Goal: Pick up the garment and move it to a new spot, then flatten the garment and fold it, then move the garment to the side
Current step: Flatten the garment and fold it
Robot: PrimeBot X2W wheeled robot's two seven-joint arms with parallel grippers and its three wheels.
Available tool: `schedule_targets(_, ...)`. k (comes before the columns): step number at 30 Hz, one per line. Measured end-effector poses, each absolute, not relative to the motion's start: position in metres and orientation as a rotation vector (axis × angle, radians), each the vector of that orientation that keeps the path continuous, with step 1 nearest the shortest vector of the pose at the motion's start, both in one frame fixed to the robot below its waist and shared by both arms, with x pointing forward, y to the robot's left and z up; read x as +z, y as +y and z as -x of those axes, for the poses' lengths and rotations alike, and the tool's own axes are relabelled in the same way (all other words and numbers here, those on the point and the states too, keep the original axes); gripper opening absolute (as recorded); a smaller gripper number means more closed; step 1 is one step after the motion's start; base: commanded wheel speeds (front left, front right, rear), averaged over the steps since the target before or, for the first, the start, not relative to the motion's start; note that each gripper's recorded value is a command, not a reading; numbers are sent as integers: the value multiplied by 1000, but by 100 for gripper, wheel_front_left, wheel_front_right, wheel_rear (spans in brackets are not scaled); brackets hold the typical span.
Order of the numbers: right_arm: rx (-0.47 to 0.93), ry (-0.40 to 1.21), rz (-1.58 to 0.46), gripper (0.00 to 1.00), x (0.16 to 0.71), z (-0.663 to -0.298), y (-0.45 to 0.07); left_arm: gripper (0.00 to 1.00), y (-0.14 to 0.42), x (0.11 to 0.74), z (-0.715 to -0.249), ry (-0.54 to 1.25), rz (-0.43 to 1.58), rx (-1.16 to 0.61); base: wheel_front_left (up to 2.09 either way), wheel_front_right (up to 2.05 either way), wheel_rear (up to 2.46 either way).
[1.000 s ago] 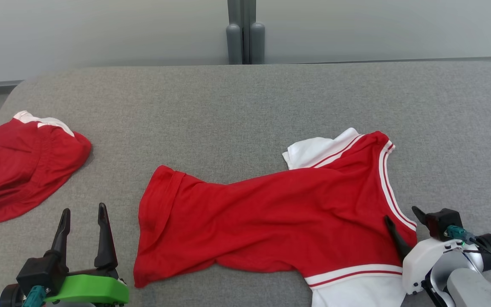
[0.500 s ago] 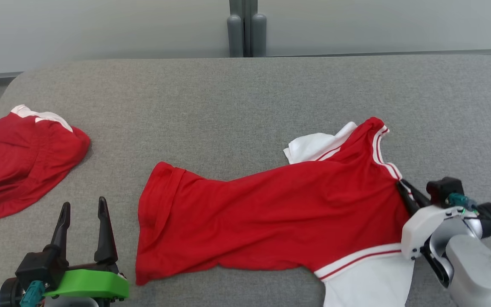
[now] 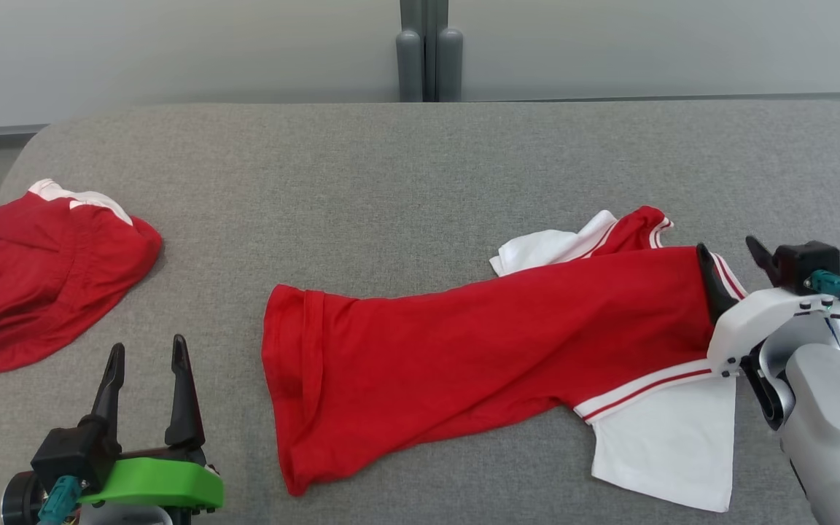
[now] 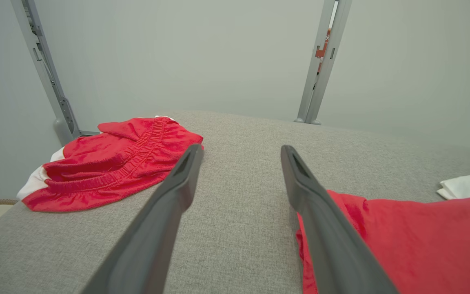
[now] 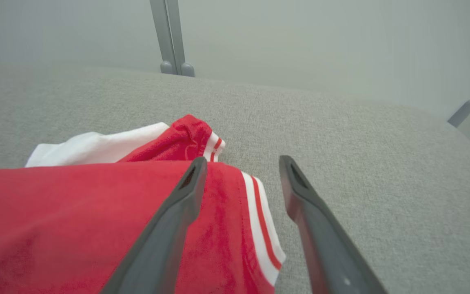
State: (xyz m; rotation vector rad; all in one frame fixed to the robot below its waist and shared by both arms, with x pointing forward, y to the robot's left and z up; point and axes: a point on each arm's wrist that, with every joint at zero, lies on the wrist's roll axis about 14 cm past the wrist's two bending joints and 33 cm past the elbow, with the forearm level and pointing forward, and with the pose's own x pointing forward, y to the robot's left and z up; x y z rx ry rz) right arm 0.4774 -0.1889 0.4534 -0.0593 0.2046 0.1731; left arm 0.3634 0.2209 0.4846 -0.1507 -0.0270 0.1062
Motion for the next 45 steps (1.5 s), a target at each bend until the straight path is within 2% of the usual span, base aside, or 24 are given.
schedule_targets(4,165,96,52,100,482,-474,-191,100,219,486,-362,-32,152,100,0,0,0)
schedule_targets(19,100,-119,-20,100,526,-391,-203,100,208,500,-358,-71,133,57,0,0,0)
schedule_targets(30,125,-140,-55,100,527,-347,-183,100,202,505,-355,-85,100,30,0,0,0)
schedule_targets(45,160,-138,-80,100,525,-334,-166,100,203,503,-340,-76,50,2,0,0,0)
